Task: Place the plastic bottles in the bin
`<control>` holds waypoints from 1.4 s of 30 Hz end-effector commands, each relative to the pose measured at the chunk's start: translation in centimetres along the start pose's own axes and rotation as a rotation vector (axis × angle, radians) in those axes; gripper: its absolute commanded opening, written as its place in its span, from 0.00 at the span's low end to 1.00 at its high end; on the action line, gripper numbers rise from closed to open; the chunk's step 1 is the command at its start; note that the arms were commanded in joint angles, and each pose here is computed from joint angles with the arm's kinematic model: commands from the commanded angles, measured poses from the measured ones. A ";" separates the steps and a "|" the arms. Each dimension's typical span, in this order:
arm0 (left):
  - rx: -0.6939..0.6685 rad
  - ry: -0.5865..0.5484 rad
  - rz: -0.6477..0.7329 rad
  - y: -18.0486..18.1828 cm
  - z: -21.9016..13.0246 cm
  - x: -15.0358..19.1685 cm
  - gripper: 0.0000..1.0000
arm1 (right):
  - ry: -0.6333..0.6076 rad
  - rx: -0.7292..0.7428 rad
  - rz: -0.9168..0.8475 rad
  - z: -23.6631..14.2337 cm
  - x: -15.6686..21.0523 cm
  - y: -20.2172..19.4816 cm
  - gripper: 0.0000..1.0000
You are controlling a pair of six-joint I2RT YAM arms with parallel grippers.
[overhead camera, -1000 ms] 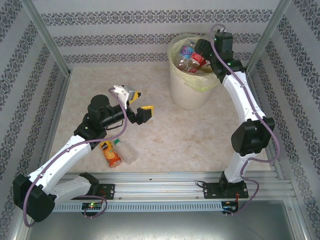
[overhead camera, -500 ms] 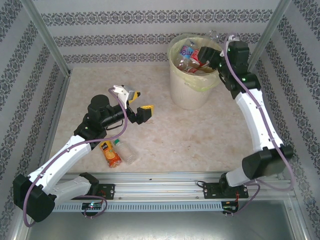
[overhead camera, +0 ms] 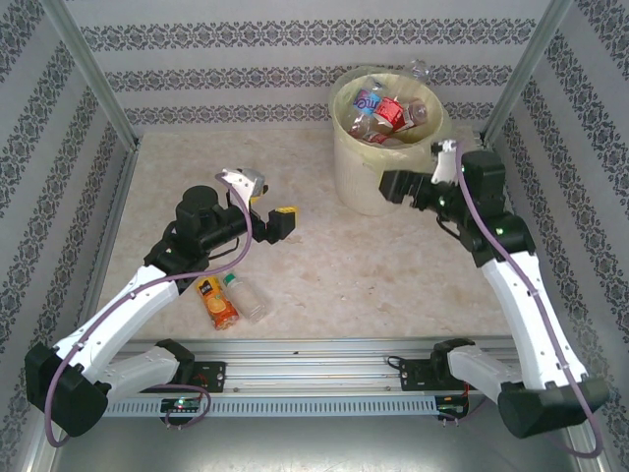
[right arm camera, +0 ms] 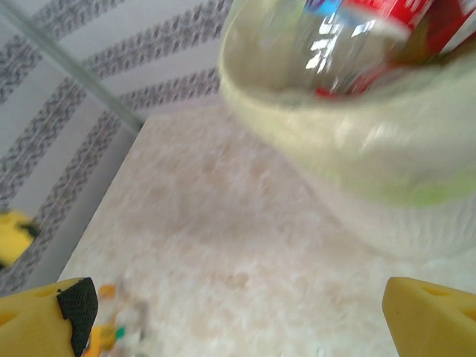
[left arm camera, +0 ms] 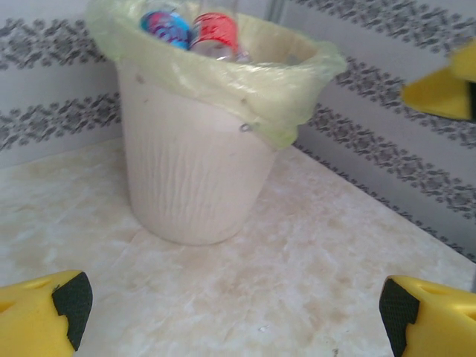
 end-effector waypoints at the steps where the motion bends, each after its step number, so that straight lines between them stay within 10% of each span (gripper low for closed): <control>1: -0.166 0.038 -0.080 1.9 -0.6 0.7 1.00 | 0.094 -0.145 0.015 -0.4 3.7 2.1 0.98; 18: -0.947 0.344 -0.681 9.3 -8.9 11.3 0.95 | 0.295 -0.403 -0.012 0.7 11.7 7.8 0.98; 42: -0.993 0.508 -0.818 10.8 -7.6 18.8 0.84 | 0.290 -0.373 -0.027 0.2 11.8 7.6 0.98</control>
Point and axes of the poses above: each hand's point on the last joint's axis, 136 mm out from that joint toward the fingers, its own z axis out along the fingers, its own y axis along the line the jaws close on, x = y × z, the point moved 3 cm from there along -z, back along the fingers, and after that the axes turned 15 degrees about -z, right-handed, at the moved point
